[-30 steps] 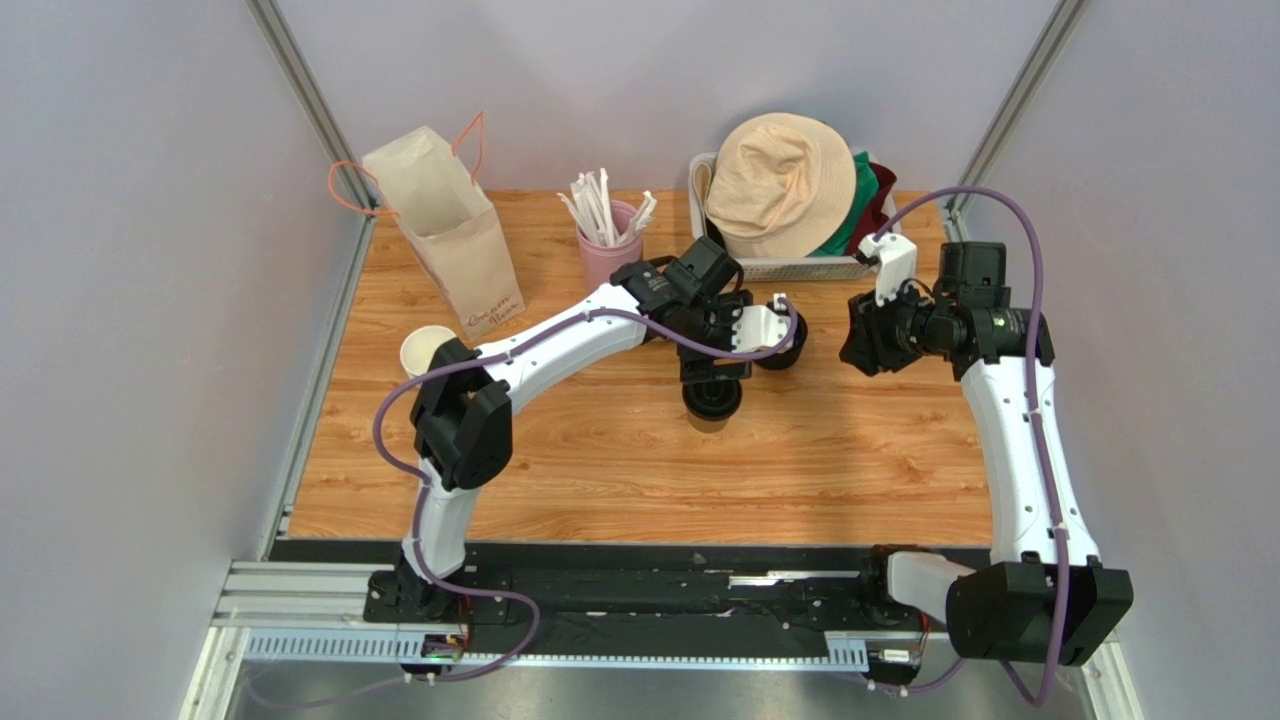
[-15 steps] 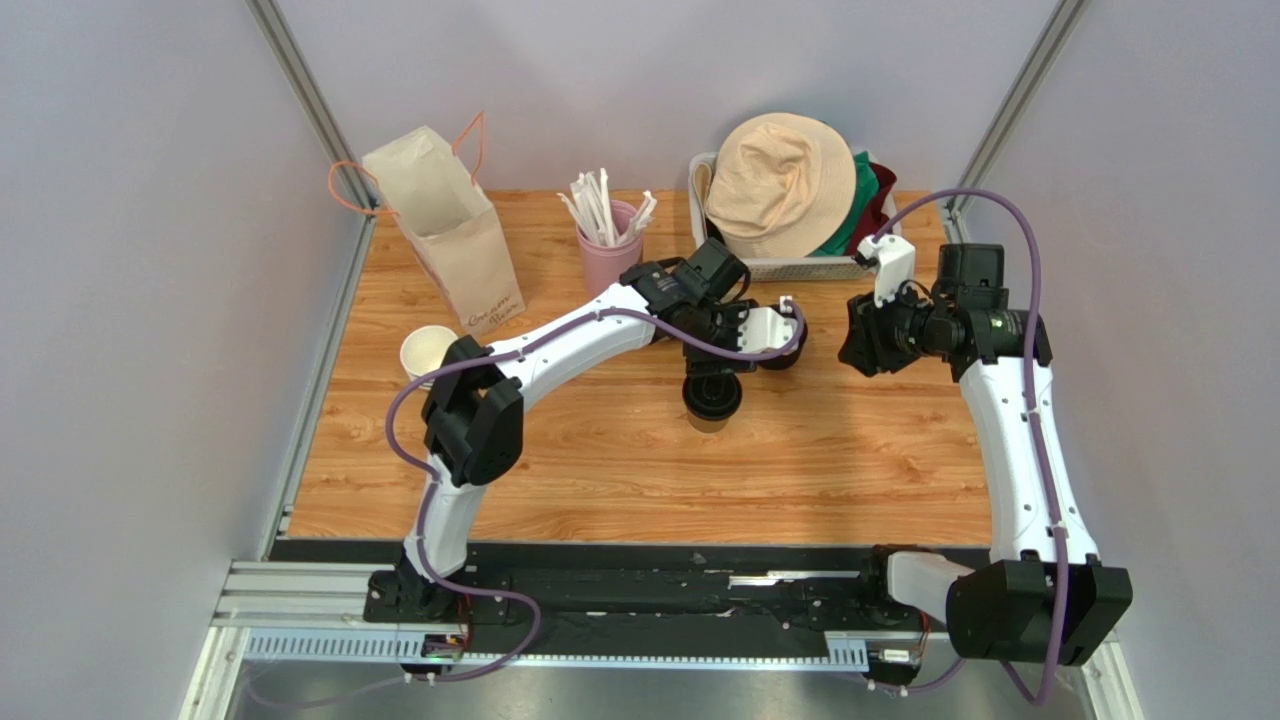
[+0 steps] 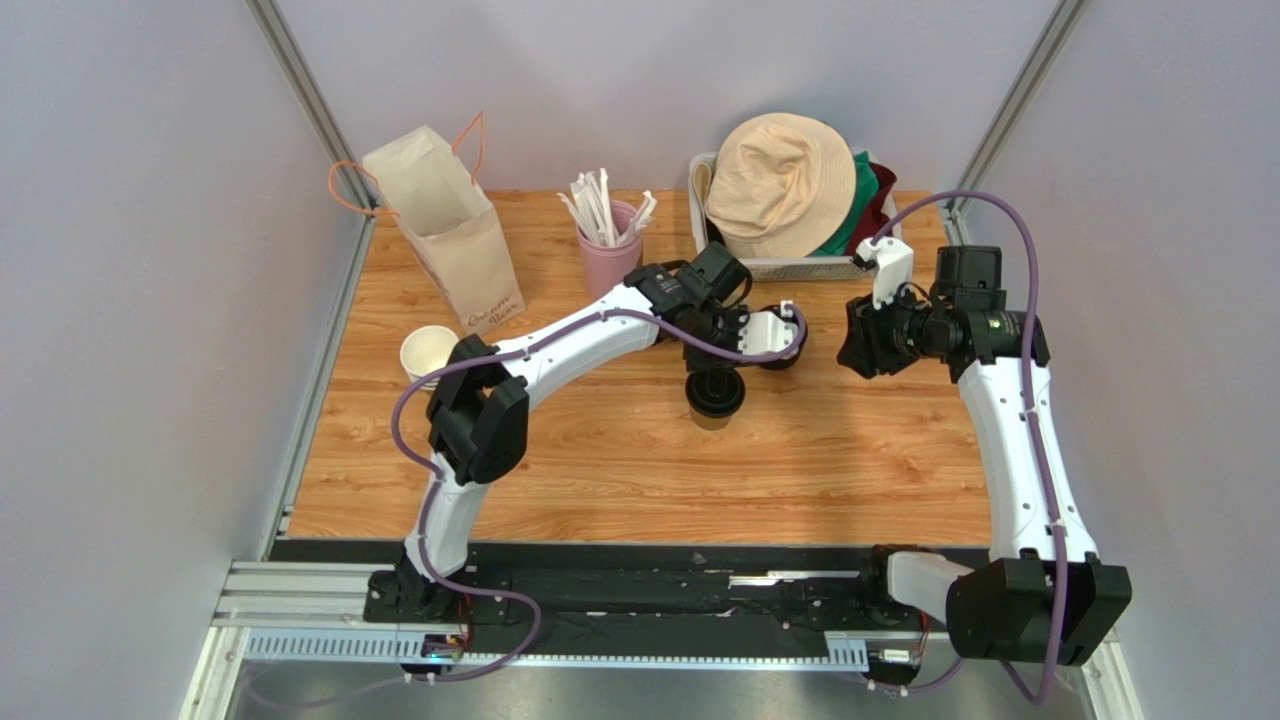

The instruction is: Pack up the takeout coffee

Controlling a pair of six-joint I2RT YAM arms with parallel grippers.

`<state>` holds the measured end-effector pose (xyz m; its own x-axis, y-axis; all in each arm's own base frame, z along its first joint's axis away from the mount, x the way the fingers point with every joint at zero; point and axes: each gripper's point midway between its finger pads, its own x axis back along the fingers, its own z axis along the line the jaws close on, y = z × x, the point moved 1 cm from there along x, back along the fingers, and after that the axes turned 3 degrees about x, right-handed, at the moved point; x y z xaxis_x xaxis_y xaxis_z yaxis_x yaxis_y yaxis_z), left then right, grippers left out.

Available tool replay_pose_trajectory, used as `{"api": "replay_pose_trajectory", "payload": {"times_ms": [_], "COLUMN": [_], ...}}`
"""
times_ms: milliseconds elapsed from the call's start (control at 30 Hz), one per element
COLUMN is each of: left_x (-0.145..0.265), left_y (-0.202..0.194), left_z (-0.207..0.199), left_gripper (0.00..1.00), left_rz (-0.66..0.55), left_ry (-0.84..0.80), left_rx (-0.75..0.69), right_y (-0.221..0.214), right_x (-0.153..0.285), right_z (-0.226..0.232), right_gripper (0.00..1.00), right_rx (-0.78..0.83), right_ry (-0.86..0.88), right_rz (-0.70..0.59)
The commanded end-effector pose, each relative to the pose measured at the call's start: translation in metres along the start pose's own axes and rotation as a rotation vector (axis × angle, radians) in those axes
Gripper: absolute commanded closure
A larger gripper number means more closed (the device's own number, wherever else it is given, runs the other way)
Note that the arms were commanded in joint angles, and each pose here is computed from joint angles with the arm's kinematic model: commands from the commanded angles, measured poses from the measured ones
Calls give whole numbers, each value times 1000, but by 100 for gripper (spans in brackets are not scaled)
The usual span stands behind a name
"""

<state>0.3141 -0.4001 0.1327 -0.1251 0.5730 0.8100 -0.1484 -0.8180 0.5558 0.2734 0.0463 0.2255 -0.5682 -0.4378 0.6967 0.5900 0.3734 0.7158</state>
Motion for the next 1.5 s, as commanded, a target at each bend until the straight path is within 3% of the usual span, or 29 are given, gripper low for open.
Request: {"api": "replay_pose_trajectory", "payload": {"times_ms": [0, 267, 633, 1033, 1467], "left_x": [3, 9, 25, 44, 87], "left_y": [8, -9, -25, -36, -49], "left_z": [2, 0, -28, -23, 11], "left_gripper": [69, 100, 100, 100, 100], "left_rz": [2, 143, 220, 250, 213], "left_ry": [17, 69, 54, 144, 434], "left_rx": [-9, 158, 425, 887, 1000], "right_y": [11, 11, 11, 11, 9], "right_x": [3, 2, 3, 3, -1], "right_z": [-1, -1, 0, 0, -1], "right_gripper": [61, 61, 61, 61, 61], "right_rx": [15, 13, 13, 15, 9], "right_ry": [-5, -4, -1, -6, -2], "right_rz": [-53, -55, -57, -59, -49]}}
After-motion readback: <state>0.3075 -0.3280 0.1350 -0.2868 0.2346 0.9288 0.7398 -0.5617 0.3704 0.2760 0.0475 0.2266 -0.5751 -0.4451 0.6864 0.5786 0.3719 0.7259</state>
